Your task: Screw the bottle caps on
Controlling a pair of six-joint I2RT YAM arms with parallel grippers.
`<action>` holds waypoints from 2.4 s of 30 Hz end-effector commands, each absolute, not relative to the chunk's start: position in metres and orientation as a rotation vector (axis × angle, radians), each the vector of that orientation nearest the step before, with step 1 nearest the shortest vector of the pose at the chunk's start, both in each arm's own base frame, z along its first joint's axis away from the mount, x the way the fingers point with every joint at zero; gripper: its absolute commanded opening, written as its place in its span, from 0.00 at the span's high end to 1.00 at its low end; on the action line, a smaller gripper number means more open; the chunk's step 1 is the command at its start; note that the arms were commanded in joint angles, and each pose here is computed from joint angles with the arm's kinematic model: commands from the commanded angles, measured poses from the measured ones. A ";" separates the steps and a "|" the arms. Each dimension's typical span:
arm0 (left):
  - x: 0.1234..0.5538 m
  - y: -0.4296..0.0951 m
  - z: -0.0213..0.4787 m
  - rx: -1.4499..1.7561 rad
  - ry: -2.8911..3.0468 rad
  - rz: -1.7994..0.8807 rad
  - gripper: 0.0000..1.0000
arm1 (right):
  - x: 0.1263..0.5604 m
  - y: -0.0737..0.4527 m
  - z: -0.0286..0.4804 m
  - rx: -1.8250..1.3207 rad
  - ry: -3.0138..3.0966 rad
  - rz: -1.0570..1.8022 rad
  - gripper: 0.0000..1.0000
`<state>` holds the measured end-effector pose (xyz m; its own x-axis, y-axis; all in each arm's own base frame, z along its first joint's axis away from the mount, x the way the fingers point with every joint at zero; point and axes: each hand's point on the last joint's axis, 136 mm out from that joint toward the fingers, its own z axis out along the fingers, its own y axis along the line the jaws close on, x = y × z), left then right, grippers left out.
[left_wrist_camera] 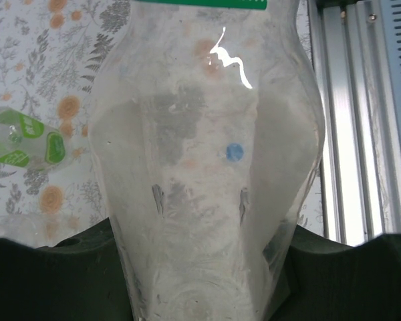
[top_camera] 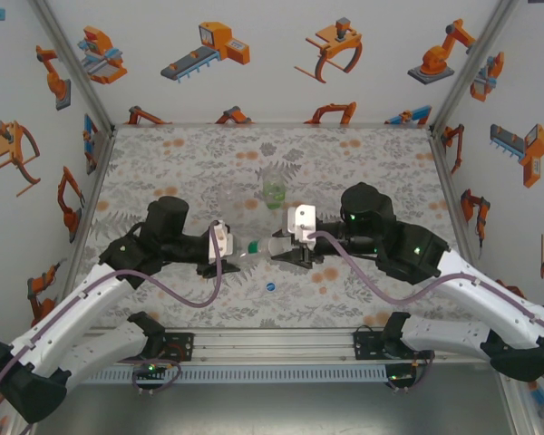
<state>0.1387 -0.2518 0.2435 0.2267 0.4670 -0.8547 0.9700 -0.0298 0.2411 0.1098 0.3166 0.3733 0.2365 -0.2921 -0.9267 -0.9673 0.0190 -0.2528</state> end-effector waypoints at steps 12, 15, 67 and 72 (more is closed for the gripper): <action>0.172 -0.238 0.258 1.491 1.391 -0.478 1.00 | 0.193 0.310 0.391 -0.478 1.649 1.109 0.97; 0.176 -0.236 0.258 1.474 1.404 -0.448 1.00 | 0.205 0.307 0.381 -0.275 1.746 1.176 1.00; 0.126 -0.257 0.251 1.679 1.296 -0.808 1.00 | 0.076 0.292 0.393 -1.579 1.034 0.815 0.42; 0.123 -0.257 0.251 1.686 1.291 -0.825 1.00 | 0.081 0.299 0.389 -1.601 1.060 0.816 0.36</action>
<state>0.1331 -0.2542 0.2379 0.2193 0.4596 -0.8606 0.9748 -0.0659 0.2132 0.0875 0.2995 0.3939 0.3483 -0.2306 -0.9086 -0.9366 -0.0462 -0.3474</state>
